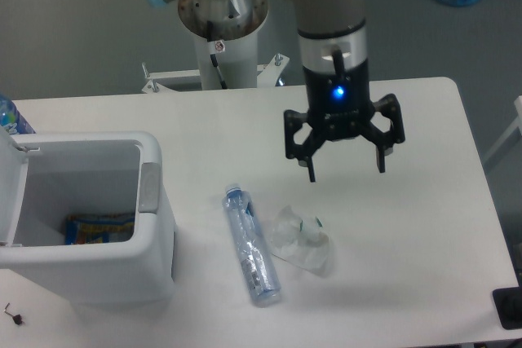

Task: Place the trash in the trash can
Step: 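Move the open gripper over the crumpled clear plastic wrap and lower, then close the gripper on the clear plastic wrap and lift it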

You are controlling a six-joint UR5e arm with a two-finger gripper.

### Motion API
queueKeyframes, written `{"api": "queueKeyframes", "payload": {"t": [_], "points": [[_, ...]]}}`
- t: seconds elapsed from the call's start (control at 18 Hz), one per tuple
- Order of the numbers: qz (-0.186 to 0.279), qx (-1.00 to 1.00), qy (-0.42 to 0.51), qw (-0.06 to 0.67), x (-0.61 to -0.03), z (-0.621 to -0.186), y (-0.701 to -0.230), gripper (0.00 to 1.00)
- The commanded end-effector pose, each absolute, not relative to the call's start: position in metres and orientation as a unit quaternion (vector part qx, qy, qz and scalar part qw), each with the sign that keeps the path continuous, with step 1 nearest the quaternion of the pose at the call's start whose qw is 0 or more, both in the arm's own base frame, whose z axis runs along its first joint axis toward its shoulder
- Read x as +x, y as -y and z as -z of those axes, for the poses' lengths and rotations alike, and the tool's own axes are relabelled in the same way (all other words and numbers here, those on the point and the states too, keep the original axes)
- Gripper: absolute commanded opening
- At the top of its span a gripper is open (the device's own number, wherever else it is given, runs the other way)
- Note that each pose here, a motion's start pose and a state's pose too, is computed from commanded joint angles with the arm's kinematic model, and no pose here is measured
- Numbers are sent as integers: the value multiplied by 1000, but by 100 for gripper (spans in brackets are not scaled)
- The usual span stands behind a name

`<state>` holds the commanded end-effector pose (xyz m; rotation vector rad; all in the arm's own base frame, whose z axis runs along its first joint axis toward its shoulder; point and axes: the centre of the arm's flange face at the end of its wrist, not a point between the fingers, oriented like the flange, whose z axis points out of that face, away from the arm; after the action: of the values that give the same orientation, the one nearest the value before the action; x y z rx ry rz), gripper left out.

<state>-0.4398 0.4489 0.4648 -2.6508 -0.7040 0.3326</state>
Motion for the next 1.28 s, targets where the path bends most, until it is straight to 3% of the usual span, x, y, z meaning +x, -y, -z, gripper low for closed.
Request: {"api": "queueKeyframes", "payload": {"t": [0.61,1.28], "points": [[-51,-956,270,102,-455,-339,-443,100],[-4,-952,301,59,-429,-269,-480,100]]}}
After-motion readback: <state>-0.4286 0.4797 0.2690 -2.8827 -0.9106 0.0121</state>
